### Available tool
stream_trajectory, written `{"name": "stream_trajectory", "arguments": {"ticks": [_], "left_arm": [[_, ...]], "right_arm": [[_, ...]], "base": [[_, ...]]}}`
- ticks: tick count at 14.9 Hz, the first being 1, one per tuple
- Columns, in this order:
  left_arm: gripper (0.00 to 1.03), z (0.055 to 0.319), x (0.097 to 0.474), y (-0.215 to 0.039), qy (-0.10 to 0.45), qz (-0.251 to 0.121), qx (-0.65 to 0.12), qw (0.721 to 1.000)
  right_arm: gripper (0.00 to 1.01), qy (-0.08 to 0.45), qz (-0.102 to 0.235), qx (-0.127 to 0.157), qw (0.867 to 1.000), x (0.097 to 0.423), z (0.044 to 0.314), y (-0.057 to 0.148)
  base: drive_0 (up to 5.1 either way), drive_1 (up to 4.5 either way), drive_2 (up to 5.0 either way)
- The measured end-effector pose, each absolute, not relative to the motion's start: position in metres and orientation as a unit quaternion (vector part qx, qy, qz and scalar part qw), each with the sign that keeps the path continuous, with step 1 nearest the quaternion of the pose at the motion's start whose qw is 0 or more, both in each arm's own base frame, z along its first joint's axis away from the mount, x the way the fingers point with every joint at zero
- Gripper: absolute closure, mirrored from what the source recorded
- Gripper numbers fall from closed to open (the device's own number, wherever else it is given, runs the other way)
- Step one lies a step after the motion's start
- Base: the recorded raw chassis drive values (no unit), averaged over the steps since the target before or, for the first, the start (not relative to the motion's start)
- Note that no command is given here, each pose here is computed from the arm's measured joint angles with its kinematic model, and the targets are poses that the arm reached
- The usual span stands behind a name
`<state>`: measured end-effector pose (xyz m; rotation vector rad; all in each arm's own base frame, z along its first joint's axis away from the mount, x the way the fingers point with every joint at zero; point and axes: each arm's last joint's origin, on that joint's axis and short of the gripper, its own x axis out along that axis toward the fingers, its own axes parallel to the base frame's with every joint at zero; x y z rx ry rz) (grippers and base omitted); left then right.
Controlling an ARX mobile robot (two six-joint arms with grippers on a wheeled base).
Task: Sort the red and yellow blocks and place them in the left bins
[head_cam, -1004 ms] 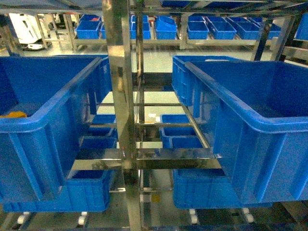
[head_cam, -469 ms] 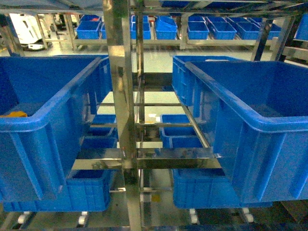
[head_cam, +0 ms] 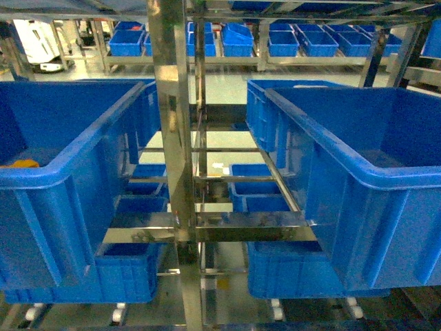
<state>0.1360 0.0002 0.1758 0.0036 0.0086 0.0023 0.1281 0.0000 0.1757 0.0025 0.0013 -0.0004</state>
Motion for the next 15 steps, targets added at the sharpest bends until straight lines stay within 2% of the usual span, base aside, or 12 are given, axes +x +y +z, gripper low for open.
{"name": "stream_trajectory", "arguments": {"ticks": [1, 2, 11, 13, 14, 15], "left_arm": [[1.01, 0.176, 0.133, 0.000, 0.003, 0.001, 0.002, 1.000], [1.01, 0.170, 0.131, 0.000, -0.006, 0.001, 0.002, 1.000], [1.01, 0.172, 0.112, 0.000, -0.009, 0.001, 0.002, 1.000], [1.01, 0.171, 0.109, 0.000, -0.007, 0.002, 0.002, 1.000], [1.01, 0.170, 0.108, 0.000, -0.005, 0.000, 0.002, 1.000], [1.01, 0.164, 0.100, 0.000, 0.019, 0.001, 0.002, 1.000]], "right_arm": [[0.99, -0.013, 0.000, 0.001, 1.000, 0.126, 0.172, 0.000], [0.99, 0.001, 0.000, 0.001, 1.000, 0.125, 0.169, 0.000], [0.99, -0.008, 0.000, 0.001, 1.000, 0.108, 0.171, 0.000], [0.99, 0.011, 0.000, 0.001, 1.000, 0.099, 0.165, 0.000], [0.99, -0.011, 0.000, 0.001, 1.000, 0.097, 0.170, 0.000], [0.99, 0.000, 0.000, 0.001, 1.000, 0.097, 0.167, 0.000]], "base": [[0.0, 0.00, 0.0], [0.0, 0.00, 0.0], [0.0, 0.00, 0.0], [0.0, 0.00, 0.0], [0.0, 0.00, 0.0], [0.0, 0.00, 0.0]]}}
